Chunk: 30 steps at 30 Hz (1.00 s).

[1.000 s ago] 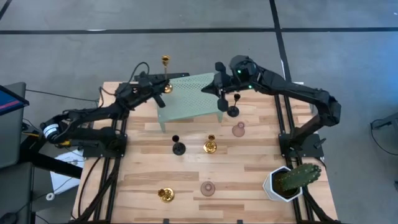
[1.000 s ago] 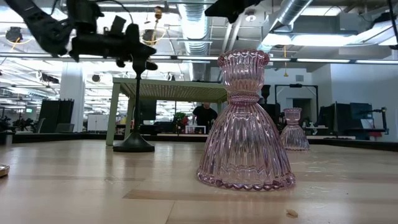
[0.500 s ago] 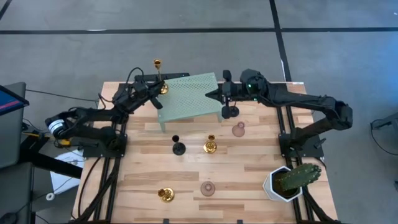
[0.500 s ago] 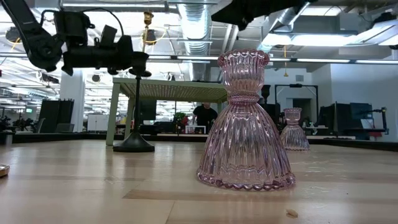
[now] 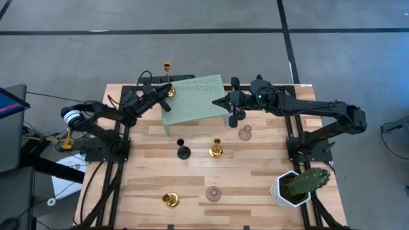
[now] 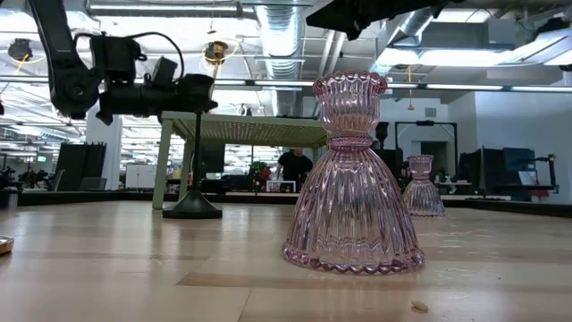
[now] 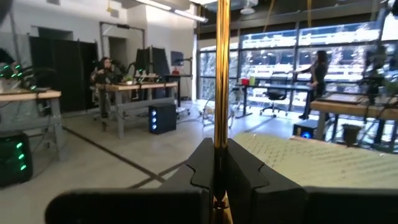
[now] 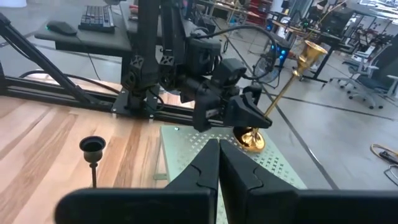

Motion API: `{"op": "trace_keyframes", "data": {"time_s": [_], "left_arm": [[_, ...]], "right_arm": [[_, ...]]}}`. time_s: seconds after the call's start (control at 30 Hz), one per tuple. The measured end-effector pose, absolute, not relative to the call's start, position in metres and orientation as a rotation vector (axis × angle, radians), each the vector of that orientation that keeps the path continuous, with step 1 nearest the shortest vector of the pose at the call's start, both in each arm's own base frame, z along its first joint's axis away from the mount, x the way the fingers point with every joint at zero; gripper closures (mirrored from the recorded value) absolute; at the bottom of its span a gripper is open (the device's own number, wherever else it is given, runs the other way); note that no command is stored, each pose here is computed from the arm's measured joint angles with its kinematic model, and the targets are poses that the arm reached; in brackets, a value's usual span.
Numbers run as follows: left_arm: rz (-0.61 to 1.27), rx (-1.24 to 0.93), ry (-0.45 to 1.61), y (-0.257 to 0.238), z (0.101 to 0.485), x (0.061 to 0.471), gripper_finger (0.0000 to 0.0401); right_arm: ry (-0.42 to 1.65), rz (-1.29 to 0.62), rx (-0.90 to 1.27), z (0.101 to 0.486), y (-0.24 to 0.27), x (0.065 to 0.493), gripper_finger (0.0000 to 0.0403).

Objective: Pick & Place candle stick holders
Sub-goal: Put the top gold candle holder on the shelf

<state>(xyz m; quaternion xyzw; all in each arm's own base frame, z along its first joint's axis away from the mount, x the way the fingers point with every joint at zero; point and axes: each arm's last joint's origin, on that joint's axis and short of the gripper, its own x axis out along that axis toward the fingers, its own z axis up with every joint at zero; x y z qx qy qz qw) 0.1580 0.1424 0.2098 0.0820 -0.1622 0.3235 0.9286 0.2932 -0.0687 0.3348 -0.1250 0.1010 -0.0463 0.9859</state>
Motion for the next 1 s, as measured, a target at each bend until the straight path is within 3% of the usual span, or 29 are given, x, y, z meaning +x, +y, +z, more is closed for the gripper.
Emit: {"op": "trace_keyframes", "data": {"time_s": [0.5, 1.0], "left_arm": [[0.687, 0.165, -0.338, 0.151, 0.192, 0.166, 0.0384], [0.767, 0.154, -0.352, 0.152, 0.196, 0.164, 0.0337]], "right_arm": [[0.19, -0.111, -0.258, 0.336, -0.066, 0.294, 0.0403], [0.191, -0.109, -0.257, 0.336, -0.066, 0.295, 0.0403]]}}
